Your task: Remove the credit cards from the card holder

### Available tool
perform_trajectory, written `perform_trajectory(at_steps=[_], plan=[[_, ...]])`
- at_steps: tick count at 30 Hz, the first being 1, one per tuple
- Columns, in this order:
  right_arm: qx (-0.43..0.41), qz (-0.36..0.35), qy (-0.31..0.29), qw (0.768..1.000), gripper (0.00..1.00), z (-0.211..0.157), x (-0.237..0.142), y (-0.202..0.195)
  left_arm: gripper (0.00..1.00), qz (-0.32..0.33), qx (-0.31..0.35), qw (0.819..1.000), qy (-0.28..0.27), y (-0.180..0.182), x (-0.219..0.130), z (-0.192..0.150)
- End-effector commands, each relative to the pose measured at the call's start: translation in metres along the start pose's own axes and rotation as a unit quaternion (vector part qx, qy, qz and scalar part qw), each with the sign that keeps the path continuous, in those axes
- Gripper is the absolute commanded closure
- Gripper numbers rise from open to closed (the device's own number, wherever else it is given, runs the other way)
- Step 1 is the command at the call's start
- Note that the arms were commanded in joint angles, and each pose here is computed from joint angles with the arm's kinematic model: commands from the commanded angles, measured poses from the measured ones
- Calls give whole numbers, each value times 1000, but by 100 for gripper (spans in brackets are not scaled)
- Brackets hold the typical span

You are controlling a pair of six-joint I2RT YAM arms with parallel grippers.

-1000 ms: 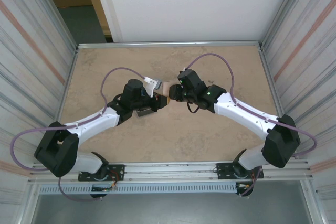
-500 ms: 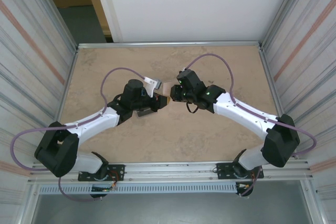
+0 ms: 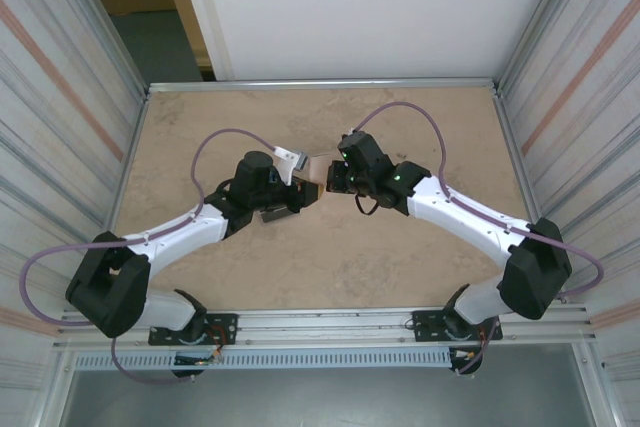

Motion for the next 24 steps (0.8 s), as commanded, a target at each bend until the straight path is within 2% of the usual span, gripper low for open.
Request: perform_trajectory(at_steps=[1,24], plan=[[13,-17,-8,1000,100,1,-6,-13,100,-22,30,998,-43,-20,-7,29],[30,-8,-27,999,100,3,-13,-23,100,-17,36,998,-43,-19,-9,29]])
Point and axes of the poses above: each hand's point on the last joint's axis, 136 mm out from that joint toward the fingers, its own x axis out along the fingers, its own y axis along the line the jaws close on, z = x × y, the point moved 2 cm from there along -x, back along the fingers, and after that the axes turned 2 degrees about -x, right-handed, at the moved point
